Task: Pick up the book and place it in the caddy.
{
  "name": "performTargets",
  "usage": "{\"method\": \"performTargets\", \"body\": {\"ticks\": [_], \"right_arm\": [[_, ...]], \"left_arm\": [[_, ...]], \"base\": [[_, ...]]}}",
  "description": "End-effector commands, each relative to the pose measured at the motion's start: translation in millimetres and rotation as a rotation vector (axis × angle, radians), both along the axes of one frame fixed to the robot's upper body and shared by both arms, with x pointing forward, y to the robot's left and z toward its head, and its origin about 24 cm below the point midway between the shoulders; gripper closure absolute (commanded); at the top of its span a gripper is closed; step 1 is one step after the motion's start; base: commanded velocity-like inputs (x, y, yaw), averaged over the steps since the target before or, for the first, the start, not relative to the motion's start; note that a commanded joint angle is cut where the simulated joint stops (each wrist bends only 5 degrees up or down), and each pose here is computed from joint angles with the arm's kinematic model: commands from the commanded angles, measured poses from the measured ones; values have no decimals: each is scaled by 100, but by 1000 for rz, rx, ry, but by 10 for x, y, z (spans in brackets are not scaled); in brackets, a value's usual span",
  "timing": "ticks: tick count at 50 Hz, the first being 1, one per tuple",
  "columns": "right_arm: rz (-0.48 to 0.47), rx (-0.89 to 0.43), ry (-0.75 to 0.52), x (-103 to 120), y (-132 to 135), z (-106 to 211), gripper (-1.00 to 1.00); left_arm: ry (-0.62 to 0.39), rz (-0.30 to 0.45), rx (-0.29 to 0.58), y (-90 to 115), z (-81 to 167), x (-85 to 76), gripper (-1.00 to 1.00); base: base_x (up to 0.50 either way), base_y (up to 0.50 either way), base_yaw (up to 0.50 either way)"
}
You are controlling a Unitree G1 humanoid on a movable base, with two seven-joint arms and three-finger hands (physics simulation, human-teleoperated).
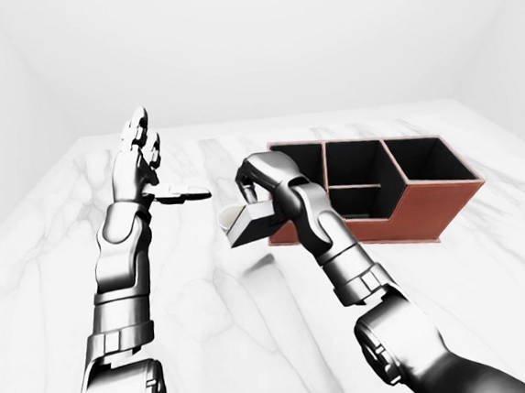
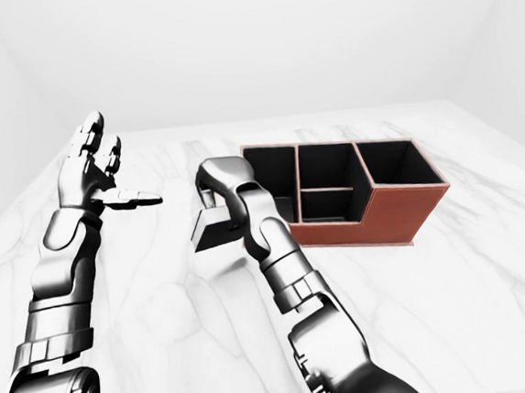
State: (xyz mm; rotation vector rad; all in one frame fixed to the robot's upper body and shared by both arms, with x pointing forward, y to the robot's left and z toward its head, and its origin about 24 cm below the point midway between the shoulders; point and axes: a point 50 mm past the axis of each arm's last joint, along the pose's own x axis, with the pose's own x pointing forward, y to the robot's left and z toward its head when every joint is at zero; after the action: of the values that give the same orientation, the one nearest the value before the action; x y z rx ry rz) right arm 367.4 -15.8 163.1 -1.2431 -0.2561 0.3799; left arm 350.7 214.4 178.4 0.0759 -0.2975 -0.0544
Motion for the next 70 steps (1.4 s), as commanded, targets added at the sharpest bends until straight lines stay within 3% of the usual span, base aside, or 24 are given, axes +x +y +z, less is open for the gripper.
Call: {"method": "performTargets", "body": {"ticks": [1, 18, 27, 30, 43, 56, 70], "right_arm": [[-8, -39, -86, -54, -185, 410, 100], [-118, -122, -170, 44, -581, 905, 100], [-219, -132, -156, 286, -883, 1078, 100], [-205, -135, -73, 285, -1001, 1094, 100], [-340, -127, -99, 470, -1311, 1290, 100], [-429, -111, -77, 582, -1499, 1266, 100], [-512, -216, -131, 629, -1675, 998, 100]], "left_arm": [[-27, -8, 10, -40, 79, 6, -100], [-62, -29, 25, -139, 174, 16, -100], [-76, -33, 28, -165, 199, 3, -100], [-80, -35, 28, -176, 207, 0, -100], [-75, -39, 29, -200, 187, 2, -100], [-57, -43, 27, -212, 158, 33, -100], [-40, -35, 26, -199, 115, 40, -100]], "base": [[0, 0, 0], [0, 0, 0], [0, 0, 0], [0, 0, 0], [0, 0, 0], [0, 0, 0], [0, 0, 0]]}}
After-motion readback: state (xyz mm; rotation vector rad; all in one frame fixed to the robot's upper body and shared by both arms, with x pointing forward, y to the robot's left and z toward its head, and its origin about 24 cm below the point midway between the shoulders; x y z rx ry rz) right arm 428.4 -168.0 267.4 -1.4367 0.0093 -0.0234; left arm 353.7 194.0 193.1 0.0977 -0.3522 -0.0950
